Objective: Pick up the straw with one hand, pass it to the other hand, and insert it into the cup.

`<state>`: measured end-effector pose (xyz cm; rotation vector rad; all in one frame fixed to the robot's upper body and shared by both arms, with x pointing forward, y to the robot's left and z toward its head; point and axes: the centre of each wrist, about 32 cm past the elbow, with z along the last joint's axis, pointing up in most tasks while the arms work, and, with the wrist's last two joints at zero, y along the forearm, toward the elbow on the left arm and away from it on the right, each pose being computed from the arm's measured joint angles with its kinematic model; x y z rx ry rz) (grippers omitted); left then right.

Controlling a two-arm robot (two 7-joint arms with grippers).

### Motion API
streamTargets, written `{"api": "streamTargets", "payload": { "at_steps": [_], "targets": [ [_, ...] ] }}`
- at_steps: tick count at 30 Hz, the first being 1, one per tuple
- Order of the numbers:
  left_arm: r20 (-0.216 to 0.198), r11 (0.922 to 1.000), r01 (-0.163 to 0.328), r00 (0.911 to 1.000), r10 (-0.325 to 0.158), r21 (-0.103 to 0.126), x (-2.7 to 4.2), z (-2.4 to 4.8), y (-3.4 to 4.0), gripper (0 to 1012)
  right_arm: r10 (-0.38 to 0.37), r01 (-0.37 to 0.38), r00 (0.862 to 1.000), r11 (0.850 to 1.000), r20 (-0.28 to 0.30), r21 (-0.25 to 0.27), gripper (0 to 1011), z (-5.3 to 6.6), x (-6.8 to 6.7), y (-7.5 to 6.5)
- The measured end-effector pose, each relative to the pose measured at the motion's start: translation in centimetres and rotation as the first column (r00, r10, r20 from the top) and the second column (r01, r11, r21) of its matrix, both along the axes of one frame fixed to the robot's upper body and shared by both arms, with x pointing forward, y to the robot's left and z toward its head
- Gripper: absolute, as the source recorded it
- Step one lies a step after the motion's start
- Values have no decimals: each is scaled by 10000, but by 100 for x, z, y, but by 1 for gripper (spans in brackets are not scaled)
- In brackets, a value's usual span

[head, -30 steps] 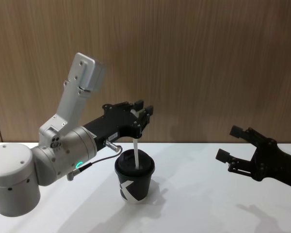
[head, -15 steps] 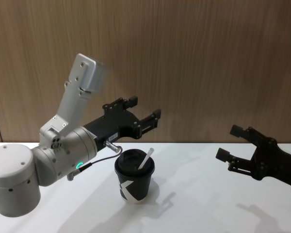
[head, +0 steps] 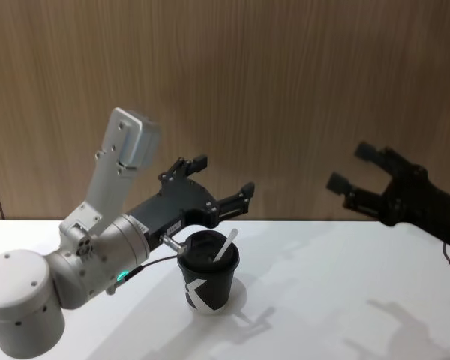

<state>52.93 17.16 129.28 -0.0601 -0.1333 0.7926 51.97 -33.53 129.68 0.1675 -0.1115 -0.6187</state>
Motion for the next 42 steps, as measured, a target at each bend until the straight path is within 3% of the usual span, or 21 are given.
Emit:
{"api": "streamTargets", "payload": {
  "at_steps": [8,16,28,35,42],
  "targets": [
    [344,9996,-266,9991,267,-35,-29,-96,38,1003,-30,27,9998,9999,206,119,1001,185,50,136],
    [890,9961,-876,9921,882,-104,-47,-165,55,1003,372,-369,9992,9990,121,-239,1001,297,85,216],
    [1728,9854,-1655,9702,1698,-388,-37,-187,25,1003,1153,-1173,9931,9854,-238,-1231,1001,296,95,234],
    [1899,9831,-1763,9647,1825,-489,-36,-186,9,1004,1025,-1068,9940,9850,-381,-1353,1001,283,78,259],
    [1967,9815,-1833,9618,1906,-548,-49,-182,4,1003,415,-481,9976,9912,-559,-1232,1001,266,34,334]
  ]
}}
